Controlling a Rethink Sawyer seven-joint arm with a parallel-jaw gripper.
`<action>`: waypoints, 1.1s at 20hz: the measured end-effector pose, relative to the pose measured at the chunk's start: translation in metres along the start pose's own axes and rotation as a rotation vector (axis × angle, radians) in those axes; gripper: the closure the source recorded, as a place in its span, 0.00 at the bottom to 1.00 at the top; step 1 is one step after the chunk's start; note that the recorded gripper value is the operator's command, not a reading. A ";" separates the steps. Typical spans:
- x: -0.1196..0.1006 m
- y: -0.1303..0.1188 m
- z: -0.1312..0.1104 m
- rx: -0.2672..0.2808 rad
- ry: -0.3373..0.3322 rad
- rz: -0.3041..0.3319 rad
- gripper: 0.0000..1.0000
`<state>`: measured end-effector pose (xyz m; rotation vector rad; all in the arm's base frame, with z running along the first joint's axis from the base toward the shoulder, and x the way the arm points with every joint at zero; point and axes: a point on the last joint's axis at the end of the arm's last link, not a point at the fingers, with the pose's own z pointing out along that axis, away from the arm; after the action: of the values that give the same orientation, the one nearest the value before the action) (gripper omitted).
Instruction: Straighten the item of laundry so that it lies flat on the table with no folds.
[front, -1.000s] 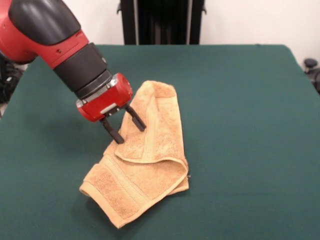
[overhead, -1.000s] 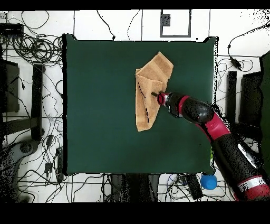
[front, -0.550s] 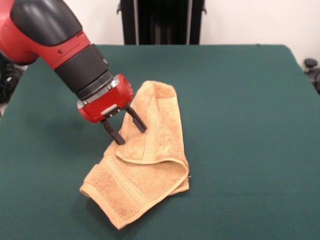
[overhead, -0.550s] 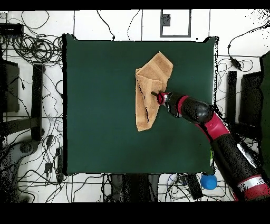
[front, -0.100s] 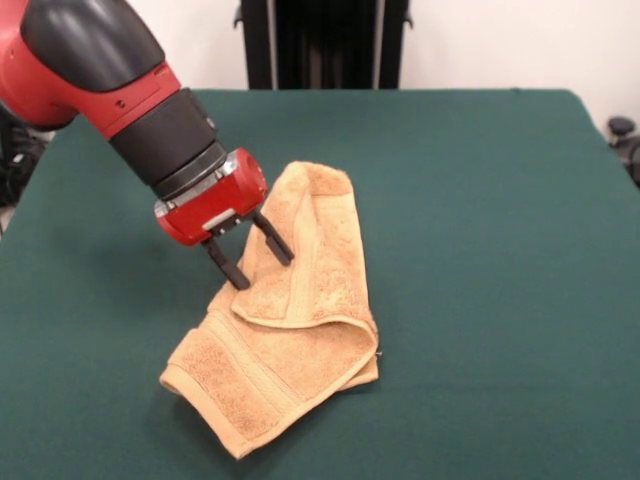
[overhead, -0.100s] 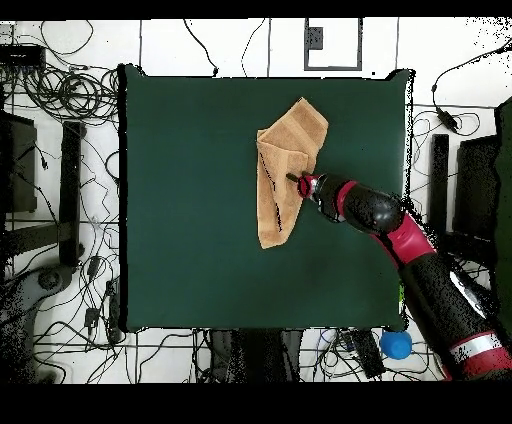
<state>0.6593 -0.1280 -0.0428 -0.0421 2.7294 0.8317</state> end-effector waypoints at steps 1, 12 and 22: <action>-0.001 0.000 0.000 0.003 0.001 -0.005 0.00; -0.015 -0.010 -0.009 0.057 -0.017 -0.047 0.00; -0.034 -0.032 -0.019 0.099 -0.059 -0.037 0.00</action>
<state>0.6909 -0.1672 -0.0359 -0.0474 2.7019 0.6762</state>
